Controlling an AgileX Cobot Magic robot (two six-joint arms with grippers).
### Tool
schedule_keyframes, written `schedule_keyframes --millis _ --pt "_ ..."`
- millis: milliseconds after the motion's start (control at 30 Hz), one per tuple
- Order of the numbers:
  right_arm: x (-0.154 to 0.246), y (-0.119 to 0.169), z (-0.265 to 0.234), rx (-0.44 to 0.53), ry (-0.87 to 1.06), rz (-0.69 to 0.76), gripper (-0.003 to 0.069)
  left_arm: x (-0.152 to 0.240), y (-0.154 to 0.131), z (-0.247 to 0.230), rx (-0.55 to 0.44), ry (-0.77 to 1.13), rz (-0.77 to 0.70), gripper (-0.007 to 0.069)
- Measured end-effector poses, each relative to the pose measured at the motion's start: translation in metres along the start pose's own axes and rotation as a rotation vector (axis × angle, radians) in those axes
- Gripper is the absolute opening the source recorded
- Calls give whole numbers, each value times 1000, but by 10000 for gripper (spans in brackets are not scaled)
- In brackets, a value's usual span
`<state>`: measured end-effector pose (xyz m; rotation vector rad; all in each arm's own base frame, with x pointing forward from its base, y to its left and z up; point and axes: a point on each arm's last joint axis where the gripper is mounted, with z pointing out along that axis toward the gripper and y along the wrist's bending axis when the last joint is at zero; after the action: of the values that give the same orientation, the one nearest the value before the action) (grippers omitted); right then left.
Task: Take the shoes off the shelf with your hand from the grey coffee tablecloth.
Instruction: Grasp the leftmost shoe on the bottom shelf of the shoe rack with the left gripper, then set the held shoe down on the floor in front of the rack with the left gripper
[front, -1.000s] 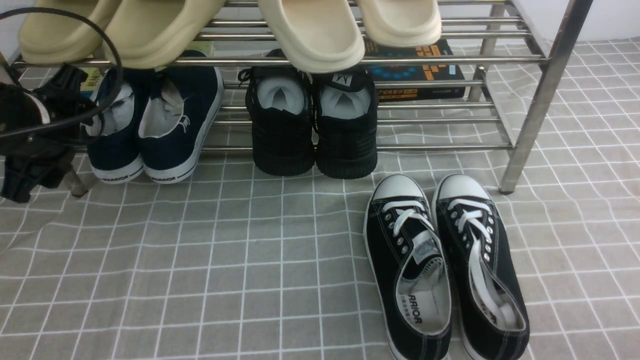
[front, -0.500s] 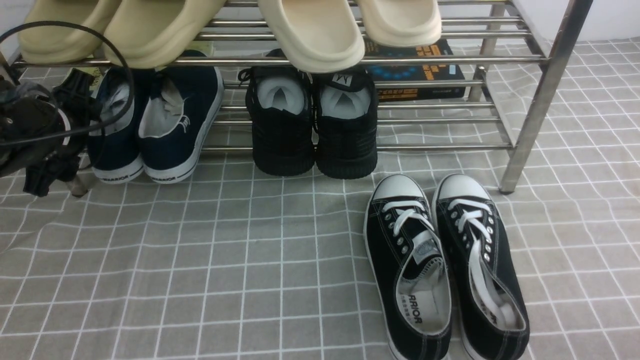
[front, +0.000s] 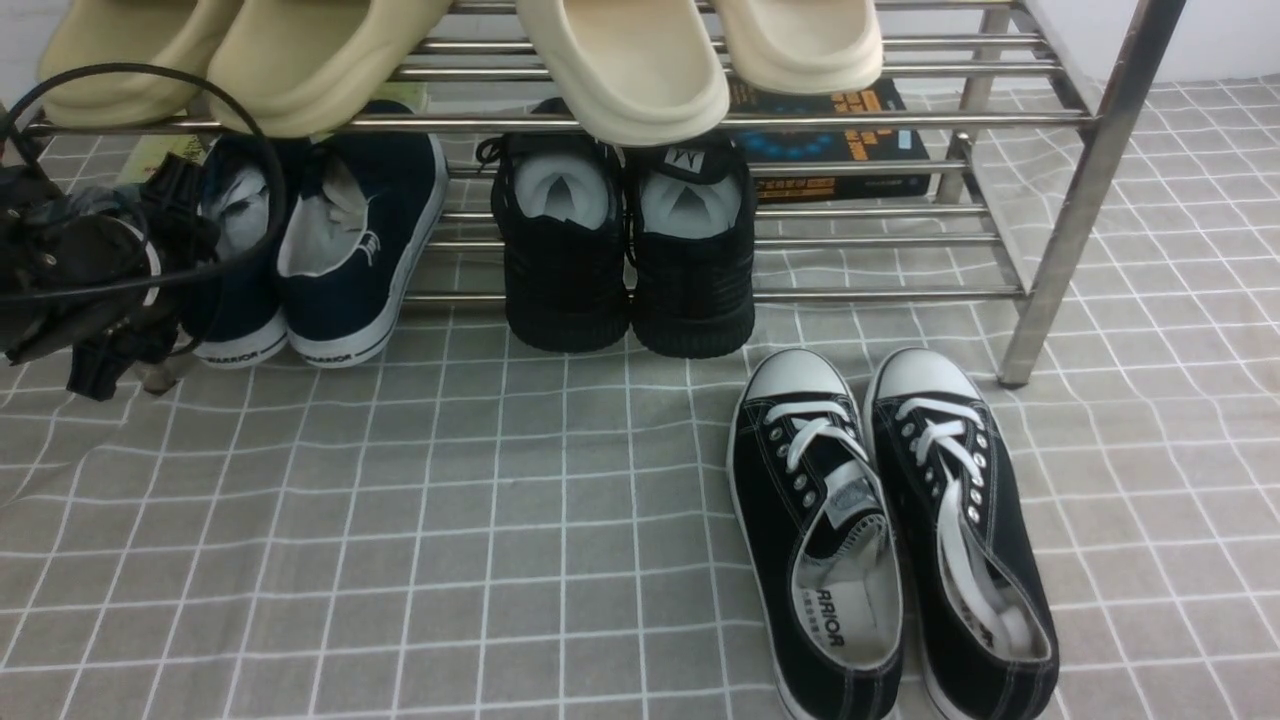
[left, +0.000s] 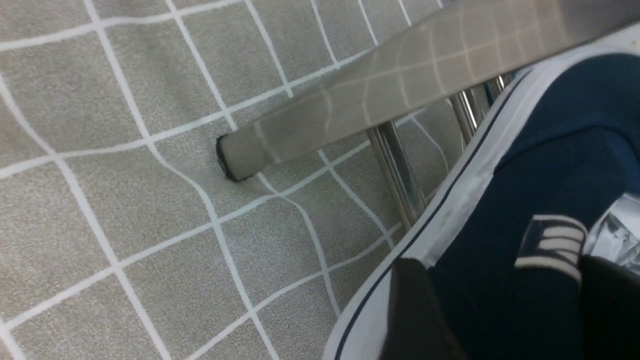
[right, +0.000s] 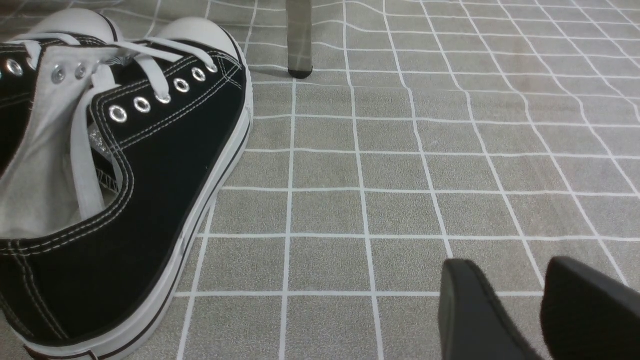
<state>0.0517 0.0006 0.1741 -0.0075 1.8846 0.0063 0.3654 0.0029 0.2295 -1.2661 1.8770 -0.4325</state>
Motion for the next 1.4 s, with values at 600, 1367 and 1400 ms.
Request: schedule_keyframes --millis 600,1367,1400 --pt "0 0 0 0 -1 0 239 -7 6 -18 -123 -1 150 58" --pt "0 0 0 0 -4 0 239 15 92 -82 -619 227 347 53" --pt "0 0 0 0 -4 0 239 19 99 -82 -631 242 345 53"
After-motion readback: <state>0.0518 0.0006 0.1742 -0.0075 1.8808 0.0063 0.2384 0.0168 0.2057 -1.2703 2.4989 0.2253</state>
